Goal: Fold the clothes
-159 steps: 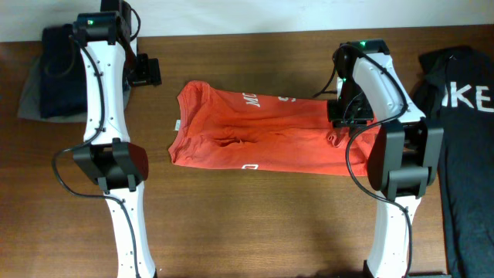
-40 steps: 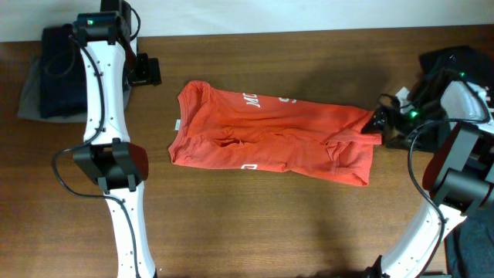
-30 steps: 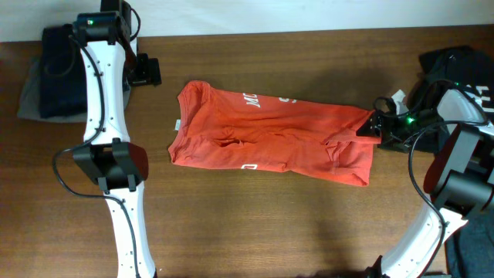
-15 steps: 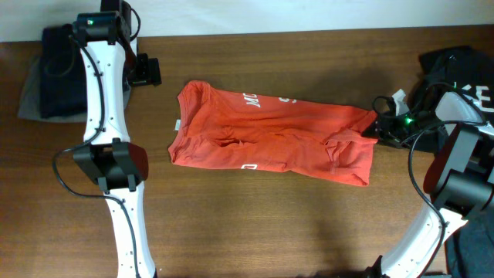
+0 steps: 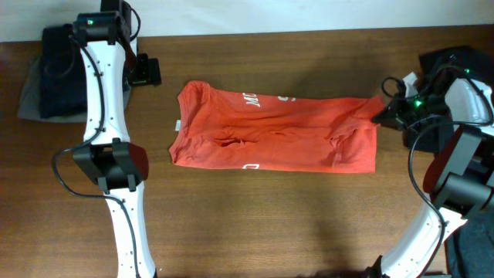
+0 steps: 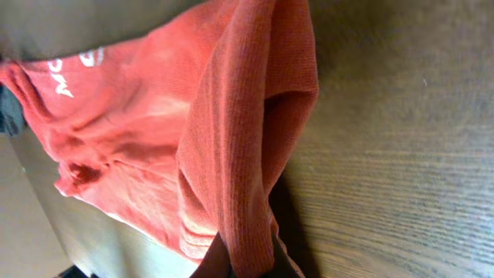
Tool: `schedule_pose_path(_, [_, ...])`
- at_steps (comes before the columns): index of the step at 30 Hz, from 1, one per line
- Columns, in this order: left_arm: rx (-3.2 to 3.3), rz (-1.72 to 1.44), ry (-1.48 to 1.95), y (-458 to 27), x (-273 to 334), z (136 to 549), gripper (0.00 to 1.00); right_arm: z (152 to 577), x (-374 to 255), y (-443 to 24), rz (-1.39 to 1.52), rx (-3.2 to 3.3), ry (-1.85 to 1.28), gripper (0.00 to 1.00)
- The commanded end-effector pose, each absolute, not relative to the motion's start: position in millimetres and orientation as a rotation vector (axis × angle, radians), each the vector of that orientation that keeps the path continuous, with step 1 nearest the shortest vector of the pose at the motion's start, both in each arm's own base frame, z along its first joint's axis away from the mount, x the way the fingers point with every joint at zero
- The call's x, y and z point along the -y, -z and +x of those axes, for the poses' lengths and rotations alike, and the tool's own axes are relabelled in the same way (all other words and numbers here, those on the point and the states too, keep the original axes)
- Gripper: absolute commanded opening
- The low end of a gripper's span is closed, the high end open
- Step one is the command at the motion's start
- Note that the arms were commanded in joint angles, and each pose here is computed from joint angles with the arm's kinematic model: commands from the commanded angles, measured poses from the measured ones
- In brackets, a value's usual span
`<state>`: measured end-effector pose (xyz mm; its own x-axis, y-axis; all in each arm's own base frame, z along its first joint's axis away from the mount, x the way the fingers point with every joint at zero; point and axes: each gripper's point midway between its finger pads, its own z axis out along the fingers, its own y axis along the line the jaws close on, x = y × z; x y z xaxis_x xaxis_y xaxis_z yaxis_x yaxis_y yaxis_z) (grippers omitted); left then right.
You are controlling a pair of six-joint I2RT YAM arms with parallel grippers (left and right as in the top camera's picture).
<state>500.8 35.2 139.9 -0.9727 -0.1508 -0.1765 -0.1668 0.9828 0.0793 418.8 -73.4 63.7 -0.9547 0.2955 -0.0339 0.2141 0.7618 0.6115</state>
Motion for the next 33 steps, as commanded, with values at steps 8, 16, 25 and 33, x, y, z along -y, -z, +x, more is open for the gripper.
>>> schedule_pose_path(8, [-2.934, -0.229, -0.126, -151, -34, 501, 0.99, 432, 63, -64, 0.423, -2.877, -0.837, 0.05])
schedule_pose_path(16, [-2.934, -0.229, -0.127, -151, -34, 501, 0.99, 431, 68, -61, 0.442, -2.894, -0.792, 0.08])
schedule_pose_path(25, [-2.934, -0.229, -0.127, -151, -34, 501, 0.99, 423, 83, -61, 0.47, -2.967, -0.647, 0.16])
schedule_pose_path(33, [-2.934, -0.229, -0.126, -151, -34, 501, 0.99, 426, 84, -70, 0.476, -2.958, -0.643, 0.15])
